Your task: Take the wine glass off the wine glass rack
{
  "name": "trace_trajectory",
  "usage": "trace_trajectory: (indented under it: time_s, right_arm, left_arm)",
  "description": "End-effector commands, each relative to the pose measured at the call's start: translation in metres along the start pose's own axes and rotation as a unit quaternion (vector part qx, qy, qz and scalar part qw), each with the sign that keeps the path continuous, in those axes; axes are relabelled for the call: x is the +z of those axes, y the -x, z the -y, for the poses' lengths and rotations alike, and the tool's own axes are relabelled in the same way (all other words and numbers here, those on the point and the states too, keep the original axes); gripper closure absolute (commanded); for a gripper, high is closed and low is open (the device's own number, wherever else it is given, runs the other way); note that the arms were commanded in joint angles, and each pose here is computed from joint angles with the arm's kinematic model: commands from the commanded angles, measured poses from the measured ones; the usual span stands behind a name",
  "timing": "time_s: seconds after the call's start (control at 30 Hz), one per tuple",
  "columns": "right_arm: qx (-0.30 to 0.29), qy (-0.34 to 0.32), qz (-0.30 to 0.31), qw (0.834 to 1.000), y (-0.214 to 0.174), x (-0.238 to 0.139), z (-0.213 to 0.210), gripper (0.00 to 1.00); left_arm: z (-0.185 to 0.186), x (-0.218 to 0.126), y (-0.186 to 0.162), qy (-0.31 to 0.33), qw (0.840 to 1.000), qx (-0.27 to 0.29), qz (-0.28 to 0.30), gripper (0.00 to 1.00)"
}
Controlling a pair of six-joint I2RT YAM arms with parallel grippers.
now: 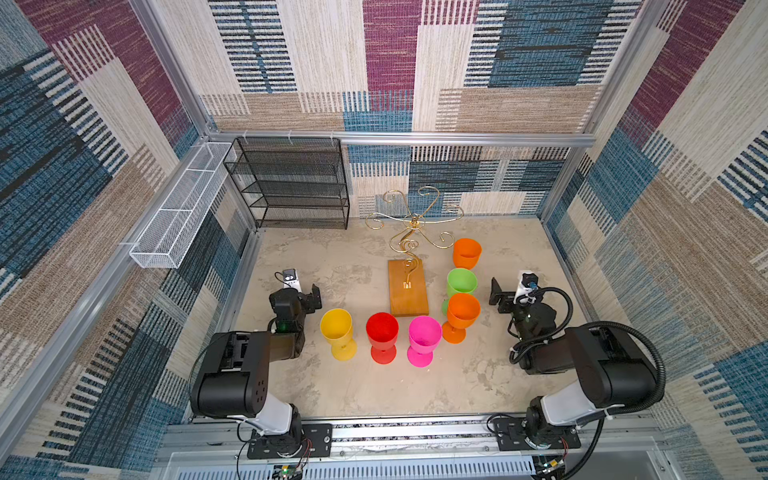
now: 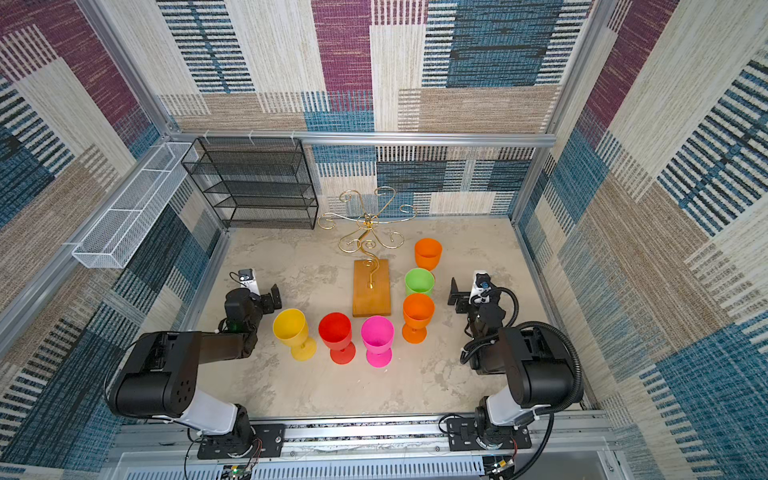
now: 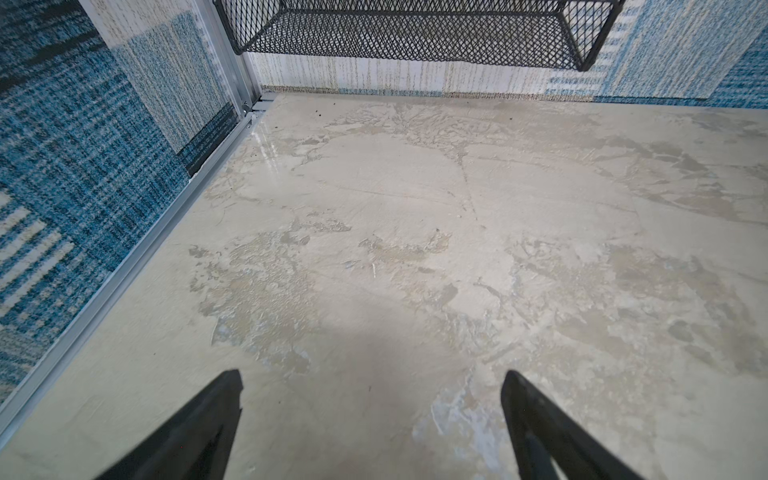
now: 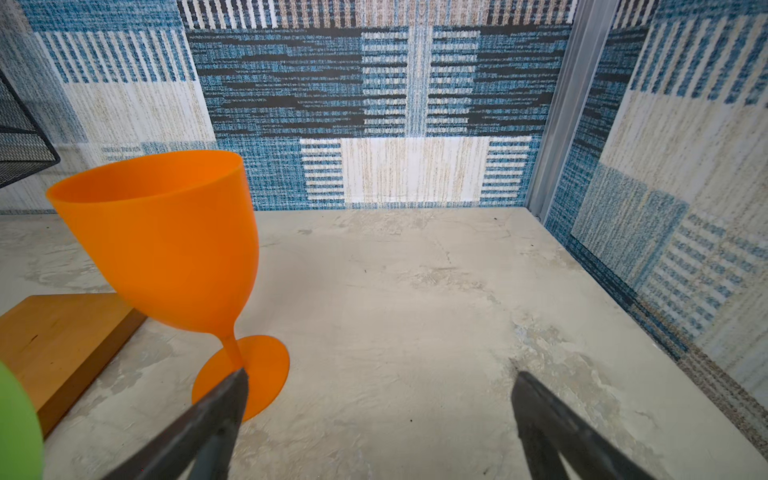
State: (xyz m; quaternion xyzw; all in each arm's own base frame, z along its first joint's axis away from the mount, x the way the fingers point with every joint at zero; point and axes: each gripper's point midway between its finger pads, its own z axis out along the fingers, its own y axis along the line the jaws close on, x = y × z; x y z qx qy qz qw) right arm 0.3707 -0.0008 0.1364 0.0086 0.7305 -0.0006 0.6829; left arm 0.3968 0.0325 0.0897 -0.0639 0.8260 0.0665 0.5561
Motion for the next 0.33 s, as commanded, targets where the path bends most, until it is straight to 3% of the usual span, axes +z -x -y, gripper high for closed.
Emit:
trace_trajectory:
  time_s: [0.0,0.3]
  right_arm:
    - [-0.002,0.001,0.017,1.000,0.0090,0.0014,-0.0007,0.00]
    - [0.006,-0.016,0.018,1.000,0.0090,0.0003,0.0061,0.00]
  left_arm:
    - [0.0024,-0.0004,0.0056,-0.007,1.000,0.001,0.011,0.01]
    - [0.0026,-0.0003,0.0054,-0.008,1.000,0.001,0.011,0.01]
